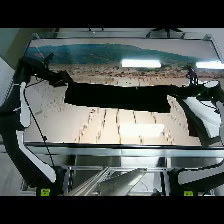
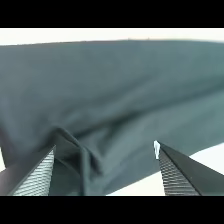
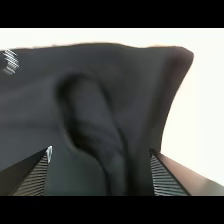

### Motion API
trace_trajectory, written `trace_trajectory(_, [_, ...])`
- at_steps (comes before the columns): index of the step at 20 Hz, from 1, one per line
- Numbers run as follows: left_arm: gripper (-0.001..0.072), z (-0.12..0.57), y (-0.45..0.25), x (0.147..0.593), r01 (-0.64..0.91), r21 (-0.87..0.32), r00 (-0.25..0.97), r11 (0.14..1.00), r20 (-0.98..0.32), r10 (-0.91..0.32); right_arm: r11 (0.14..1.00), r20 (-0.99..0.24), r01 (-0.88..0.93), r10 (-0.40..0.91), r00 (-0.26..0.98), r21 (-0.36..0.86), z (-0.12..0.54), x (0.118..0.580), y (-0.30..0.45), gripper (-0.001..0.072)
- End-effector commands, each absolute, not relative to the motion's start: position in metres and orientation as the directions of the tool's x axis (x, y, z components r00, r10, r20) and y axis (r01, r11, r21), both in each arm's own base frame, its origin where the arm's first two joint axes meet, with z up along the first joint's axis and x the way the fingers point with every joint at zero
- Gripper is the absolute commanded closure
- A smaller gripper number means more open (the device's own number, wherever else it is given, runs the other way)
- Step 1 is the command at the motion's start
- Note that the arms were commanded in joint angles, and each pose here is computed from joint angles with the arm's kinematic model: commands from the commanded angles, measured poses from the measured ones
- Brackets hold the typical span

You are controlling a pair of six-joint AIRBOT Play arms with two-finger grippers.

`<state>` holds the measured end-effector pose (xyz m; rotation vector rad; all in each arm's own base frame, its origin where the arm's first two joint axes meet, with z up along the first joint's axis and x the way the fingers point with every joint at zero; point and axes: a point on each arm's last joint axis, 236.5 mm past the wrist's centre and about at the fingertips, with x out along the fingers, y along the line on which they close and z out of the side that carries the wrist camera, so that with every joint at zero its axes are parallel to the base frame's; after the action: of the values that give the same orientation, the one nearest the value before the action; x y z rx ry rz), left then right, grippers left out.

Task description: Fold the shirts.

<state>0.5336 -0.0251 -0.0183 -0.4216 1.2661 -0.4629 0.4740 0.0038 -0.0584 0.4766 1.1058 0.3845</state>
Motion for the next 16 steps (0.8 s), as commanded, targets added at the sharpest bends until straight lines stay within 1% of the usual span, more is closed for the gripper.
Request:
trace_trajectory(1, [0.0021, 0.019, -0.005, 0.560, 0.039, -0.544, 0.364, 0.838, -0.773, -0.519, 0.843, -0.802, -0.001, 0.512, 0.308, 0.538, -0.075, 0.453, -0.006, 0.0007])
trace_trajectory(4, [0.0021, 0.023, -0.015, 0.549, 0.028, -0.578, 0.354, 0.816, -0.757, -0.549, 0.837, -0.797, 0.004, 0.521, 0.305, 0.548, -0.085, 0.458, 0.004, 0.0007])
trace_trajectory(8, [0.0022, 0.003, -0.050, 0.528, 0.040, -0.597, 0.246, 0.802, -0.772, -0.586, 0.817, -0.789, 0.015, 0.551, 0.272, 0.576, -0.105, 0.459, 0.023, 0.0007])
trace_trajectory(10, [0.0022, -0.002, -0.071, 0.523, 0.077, -0.596, 0.212, 0.799, -0.773, -0.598, 0.801, -0.775, 0.018, 0.573, 0.265, 0.598, -0.109, 0.461, 0.035, 0.0011])
trace_trajectory(11, [0.0022, -0.002, -0.083, 0.522, 0.098, -0.595, 0.201, 0.798, -0.773, -0.601, 0.794, -0.767, 0.015, 0.582, 0.269, 0.607, -0.107, 0.463, 0.040, 0.0117])
trace_trajectory(12, [0.0023, -0.002, -0.096, 0.521, 0.120, -0.594, 0.190, 0.795, -0.773, -0.606, 0.793, -0.763, 0.000, 0.586, 0.273, 0.609, -0.104, 0.465, 0.043, 0.0404])
trace_trajectory(13, [0.0023, -0.002, -0.108, 0.521, 0.138, -0.592, 0.186, 0.794, -0.772, -0.608, 0.793, -0.760, -0.008, 0.586, 0.280, 0.609, -0.099, 0.469, 0.042, 0.0617])
trace_trajectory(14, [0.0088, -0.002, -0.122, 0.521, 0.159, -0.589, 0.182, 0.792, -0.771, -0.610, 0.792, -0.755, -0.022, 0.591, 0.283, 0.611, -0.093, 0.472, 0.043, 0.0629])
trace_trajectory(15, [0.0317, -0.002, -0.134, 0.522, 0.178, -0.586, 0.185, 0.791, -0.769, -0.612, 0.788, -0.750, -0.040, 0.598, 0.283, 0.614, -0.085, 0.475, 0.044, 0.0691])
trace_trajectory(16, [0.0594, -0.001, -0.148, 0.524, 0.210, -0.578, 0.194, 0.788, -0.766, -0.613, 0.786, -0.744, -0.059, 0.604, 0.286, 0.616, -0.075, 0.477, 0.045, 0.0692])
